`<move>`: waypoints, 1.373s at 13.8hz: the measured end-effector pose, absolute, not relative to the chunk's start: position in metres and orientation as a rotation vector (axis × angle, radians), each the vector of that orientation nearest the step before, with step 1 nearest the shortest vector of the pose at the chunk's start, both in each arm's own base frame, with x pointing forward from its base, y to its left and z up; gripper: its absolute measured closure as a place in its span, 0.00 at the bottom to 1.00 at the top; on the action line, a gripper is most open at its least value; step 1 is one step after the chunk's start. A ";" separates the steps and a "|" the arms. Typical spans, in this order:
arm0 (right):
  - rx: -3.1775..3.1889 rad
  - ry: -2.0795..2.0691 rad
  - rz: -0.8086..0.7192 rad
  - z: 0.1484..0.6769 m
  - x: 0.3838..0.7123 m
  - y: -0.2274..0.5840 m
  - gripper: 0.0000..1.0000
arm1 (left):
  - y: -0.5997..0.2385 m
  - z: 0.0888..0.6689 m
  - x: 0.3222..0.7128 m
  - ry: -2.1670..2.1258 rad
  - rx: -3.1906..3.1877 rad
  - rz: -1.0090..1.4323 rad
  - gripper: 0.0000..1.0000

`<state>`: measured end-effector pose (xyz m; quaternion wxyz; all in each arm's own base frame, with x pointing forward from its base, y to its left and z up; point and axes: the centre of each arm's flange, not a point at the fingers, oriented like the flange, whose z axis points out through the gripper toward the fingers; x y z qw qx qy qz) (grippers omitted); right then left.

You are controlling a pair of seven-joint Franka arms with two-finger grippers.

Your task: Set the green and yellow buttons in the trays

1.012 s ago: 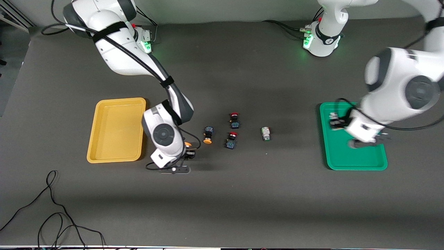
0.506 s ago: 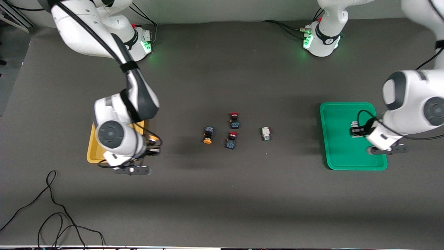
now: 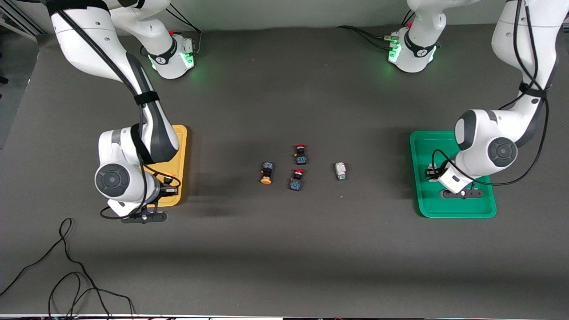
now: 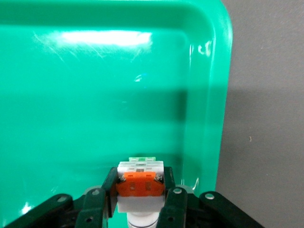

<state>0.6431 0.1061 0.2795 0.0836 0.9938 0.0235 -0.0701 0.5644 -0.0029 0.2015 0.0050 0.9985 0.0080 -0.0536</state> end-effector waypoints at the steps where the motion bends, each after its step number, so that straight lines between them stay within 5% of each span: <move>1: 2.964 0.090 -0.197 0.269 0.639 0.094 0.58 | -0.002 0.202 0.565 0.012 3.136 -0.166 0.59; 7: 2.980 0.122 -0.161 0.202 0.574 0.055 0.58 | 0.003 0.229 0.583 -0.008 3.160 -0.164 0.02; 11: 2.981 0.219 -0.177 0.198 0.564 0.054 0.58 | 0.015 0.341 0.624 0.001 3.186 -0.249 0.00; 14: 2.997 0.204 -0.160 0.206 0.566 0.055 0.33 | 0.016 0.417 0.638 0.033 3.173 -0.239 0.00; 17: 3.005 0.196 -0.188 0.230 0.575 0.059 0.03 | -0.009 0.429 0.640 0.075 3.119 -0.233 0.00; 19: 3.012 0.200 -0.227 0.263 0.590 0.071 0.00 | -0.058 0.429 0.637 0.130 3.113 -0.239 0.00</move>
